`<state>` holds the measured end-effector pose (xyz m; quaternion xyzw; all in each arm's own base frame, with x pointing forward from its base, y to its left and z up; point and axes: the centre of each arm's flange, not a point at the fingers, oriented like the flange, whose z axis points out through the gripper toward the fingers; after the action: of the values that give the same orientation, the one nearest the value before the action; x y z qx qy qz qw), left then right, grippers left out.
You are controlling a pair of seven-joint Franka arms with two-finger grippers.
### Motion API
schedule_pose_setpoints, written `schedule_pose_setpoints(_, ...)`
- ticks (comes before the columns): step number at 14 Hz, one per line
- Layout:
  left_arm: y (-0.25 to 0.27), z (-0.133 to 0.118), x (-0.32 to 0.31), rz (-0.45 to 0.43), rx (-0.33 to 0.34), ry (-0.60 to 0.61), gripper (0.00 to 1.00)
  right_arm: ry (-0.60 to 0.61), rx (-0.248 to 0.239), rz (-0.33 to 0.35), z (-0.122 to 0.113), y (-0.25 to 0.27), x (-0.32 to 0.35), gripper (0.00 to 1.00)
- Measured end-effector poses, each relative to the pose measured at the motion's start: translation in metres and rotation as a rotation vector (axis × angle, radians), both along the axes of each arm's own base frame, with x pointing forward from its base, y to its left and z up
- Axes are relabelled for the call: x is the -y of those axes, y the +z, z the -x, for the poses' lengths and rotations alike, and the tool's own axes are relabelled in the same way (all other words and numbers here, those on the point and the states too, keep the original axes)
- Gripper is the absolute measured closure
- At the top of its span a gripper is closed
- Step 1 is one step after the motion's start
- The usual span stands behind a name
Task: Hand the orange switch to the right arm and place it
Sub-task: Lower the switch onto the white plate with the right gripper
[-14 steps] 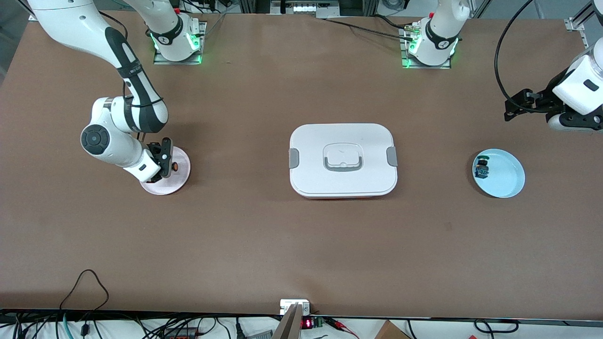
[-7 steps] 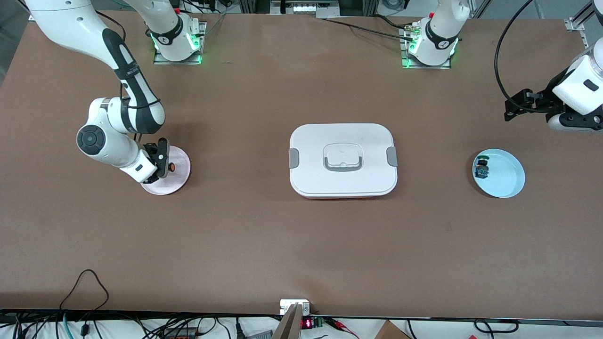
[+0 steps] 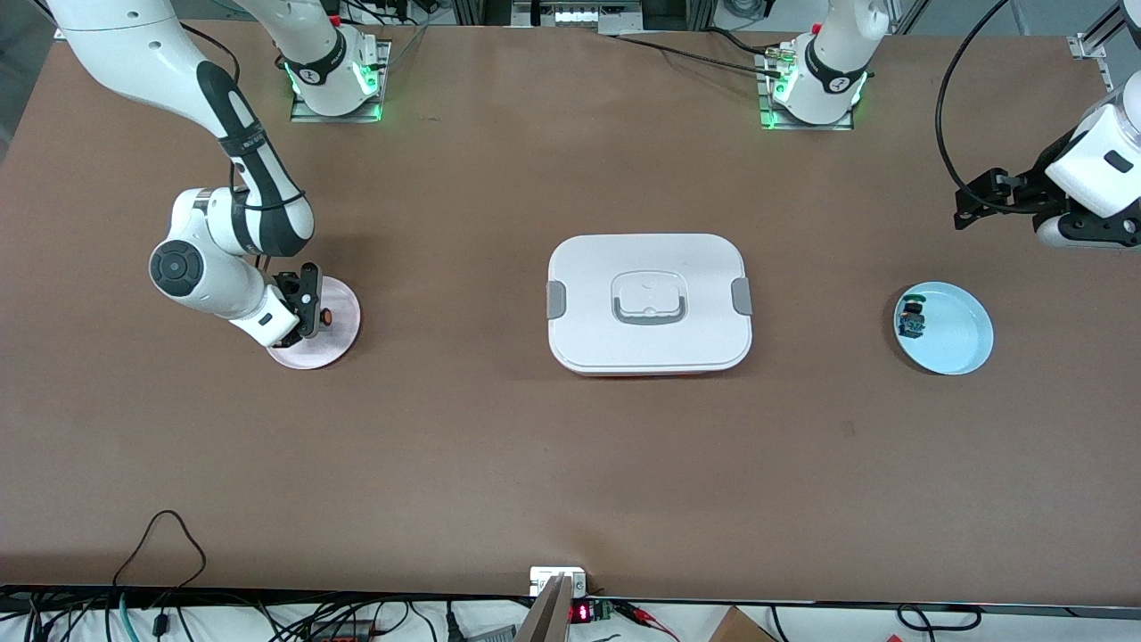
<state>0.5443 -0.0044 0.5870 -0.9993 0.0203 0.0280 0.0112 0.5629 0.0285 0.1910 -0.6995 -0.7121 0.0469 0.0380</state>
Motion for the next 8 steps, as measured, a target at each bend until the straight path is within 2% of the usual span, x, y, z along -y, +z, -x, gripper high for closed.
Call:
schedule_pose_setpoints(2, 0.0, 0.0, 0.0, 0.0, 0.0, 0.0, 0.0, 0.0, 0.004, 0.0, -0.001, 0.002, 0.0, 0.46)
schedule_pose_setpoints(3, 0.0, 0.0, 0.0, 0.0, 0.0, 0.0, 0.0, 0.0, 0.008, -0.001, -0.001, 0.004, 0.0, 0.33)
schedule_pose_setpoints(6, 0.0, 0.0, 0.0, 0.0, 0.0, 0.0, 0.0, -0.002, 0.012, -0.001, -0.003, 0.02, 0.0, 0.04)
schedule_pose_setpoints(8, 0.0, 0.0, 0.0, 0.0, 0.0, 0.0, 0.0, -0.003, 0.017, -0.003, -0.007, 0.042, 0.0, 0.0)
